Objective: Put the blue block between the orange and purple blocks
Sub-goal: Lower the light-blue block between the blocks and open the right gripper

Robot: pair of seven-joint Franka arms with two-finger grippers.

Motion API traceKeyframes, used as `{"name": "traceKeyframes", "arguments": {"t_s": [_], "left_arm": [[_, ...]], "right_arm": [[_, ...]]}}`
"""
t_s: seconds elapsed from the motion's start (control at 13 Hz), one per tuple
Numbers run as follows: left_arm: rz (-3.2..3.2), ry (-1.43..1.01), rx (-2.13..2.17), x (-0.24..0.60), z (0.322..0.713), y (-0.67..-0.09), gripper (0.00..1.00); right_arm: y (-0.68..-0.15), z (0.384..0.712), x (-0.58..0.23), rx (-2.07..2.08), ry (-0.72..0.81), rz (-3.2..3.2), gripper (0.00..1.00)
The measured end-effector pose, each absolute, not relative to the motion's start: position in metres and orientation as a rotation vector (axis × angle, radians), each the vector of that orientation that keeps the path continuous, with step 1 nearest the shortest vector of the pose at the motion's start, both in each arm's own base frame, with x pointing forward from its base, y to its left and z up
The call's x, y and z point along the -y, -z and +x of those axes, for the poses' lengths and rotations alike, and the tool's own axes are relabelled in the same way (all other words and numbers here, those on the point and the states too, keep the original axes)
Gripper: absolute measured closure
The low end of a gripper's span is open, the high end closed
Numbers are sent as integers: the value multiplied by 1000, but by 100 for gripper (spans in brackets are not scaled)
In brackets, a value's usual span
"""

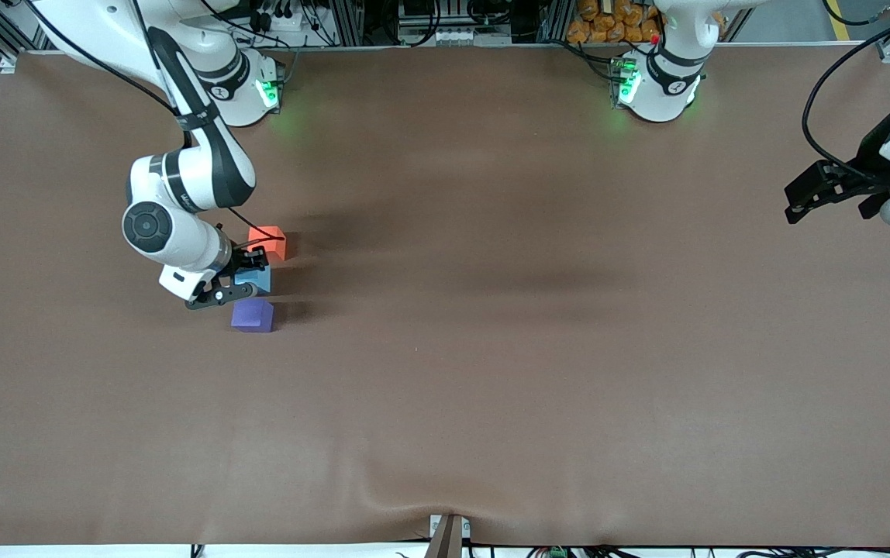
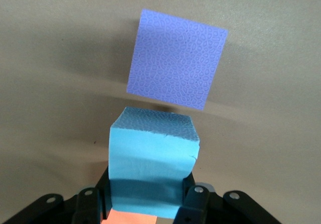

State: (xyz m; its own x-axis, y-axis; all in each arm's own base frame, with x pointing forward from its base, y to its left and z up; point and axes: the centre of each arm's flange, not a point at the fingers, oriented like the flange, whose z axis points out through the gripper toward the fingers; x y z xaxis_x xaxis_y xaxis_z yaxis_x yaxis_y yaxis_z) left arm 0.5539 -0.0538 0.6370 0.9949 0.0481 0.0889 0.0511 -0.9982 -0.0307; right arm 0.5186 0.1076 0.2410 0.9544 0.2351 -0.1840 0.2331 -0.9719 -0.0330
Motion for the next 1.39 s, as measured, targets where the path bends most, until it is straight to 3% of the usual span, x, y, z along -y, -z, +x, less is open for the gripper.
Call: {"name": "traceKeyframes", "arguments": {"t_s": [0.85, 1.24, 1.39], "left_arm": [[-3104, 145, 46, 52, 553, -640, 0], [-3103, 145, 33, 51, 553, -640, 0], [-3103, 145, 33, 51, 553, -640, 0]], "right_arm": [[-208, 506, -109, 311, -272, -3078, 45], [-204, 505, -113, 312, -291, -3070, 0], [-218, 511, -123, 338, -375, -3056, 0]]}}
